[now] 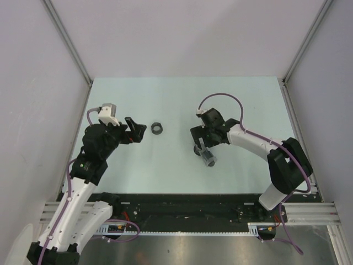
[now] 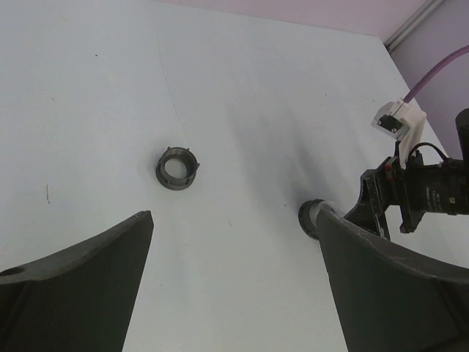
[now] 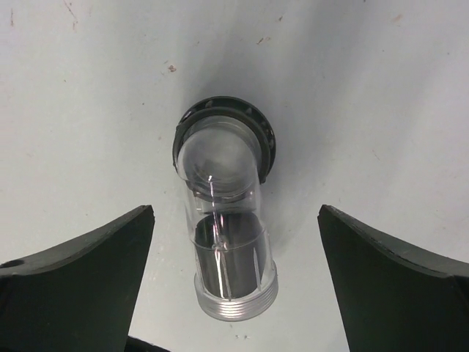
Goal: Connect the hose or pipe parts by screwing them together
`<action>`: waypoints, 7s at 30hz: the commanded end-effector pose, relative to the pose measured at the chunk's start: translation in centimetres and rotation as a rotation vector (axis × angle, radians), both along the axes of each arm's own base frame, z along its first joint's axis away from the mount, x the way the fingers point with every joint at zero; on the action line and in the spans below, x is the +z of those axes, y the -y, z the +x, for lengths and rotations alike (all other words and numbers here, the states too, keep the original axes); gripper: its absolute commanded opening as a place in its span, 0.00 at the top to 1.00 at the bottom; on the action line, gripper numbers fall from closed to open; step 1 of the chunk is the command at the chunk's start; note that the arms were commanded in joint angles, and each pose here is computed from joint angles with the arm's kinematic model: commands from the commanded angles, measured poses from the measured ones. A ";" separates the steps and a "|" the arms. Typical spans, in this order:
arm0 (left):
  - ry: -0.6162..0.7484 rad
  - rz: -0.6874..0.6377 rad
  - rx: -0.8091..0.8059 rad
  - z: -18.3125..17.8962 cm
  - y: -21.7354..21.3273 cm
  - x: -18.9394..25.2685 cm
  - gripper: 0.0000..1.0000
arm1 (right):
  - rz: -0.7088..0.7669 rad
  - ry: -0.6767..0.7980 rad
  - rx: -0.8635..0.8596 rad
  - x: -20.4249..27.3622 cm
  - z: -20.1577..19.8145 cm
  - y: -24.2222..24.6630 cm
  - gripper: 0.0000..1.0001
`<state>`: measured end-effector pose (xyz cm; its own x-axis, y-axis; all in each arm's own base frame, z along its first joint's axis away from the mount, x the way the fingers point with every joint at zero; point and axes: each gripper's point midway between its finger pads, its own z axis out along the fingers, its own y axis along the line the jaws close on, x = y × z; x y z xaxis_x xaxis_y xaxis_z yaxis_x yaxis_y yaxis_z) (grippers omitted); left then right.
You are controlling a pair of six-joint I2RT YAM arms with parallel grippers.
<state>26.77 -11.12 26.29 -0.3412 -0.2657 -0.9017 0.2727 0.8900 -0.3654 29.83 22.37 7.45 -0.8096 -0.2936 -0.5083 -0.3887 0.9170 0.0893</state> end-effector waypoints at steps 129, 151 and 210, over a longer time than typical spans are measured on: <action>-0.392 0.114 -0.097 4.9 7.9 -8.1 0.16 | 0.916 0.585 0.317 27.9 -5.1 -3.4 0.51; -0.664 0.699 -0.180 15.6 5.6 -18.8 0.13 | 0.786 0.646 0.275 25.8 -7.0 -0.2 0.51; -0.693 0.567 -0.318 13.2 5.2 -18.5 0.33 | 0.743 0.573 0.168 23.5 -5.3 0.7 0.50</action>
<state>39.55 -15.74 5.40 -0.8631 0.3351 -0.3778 0.3890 0.9182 -0.0742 23.87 21.81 30.41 -0.3678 0.1448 -0.9186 -0.6893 0.6206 0.3738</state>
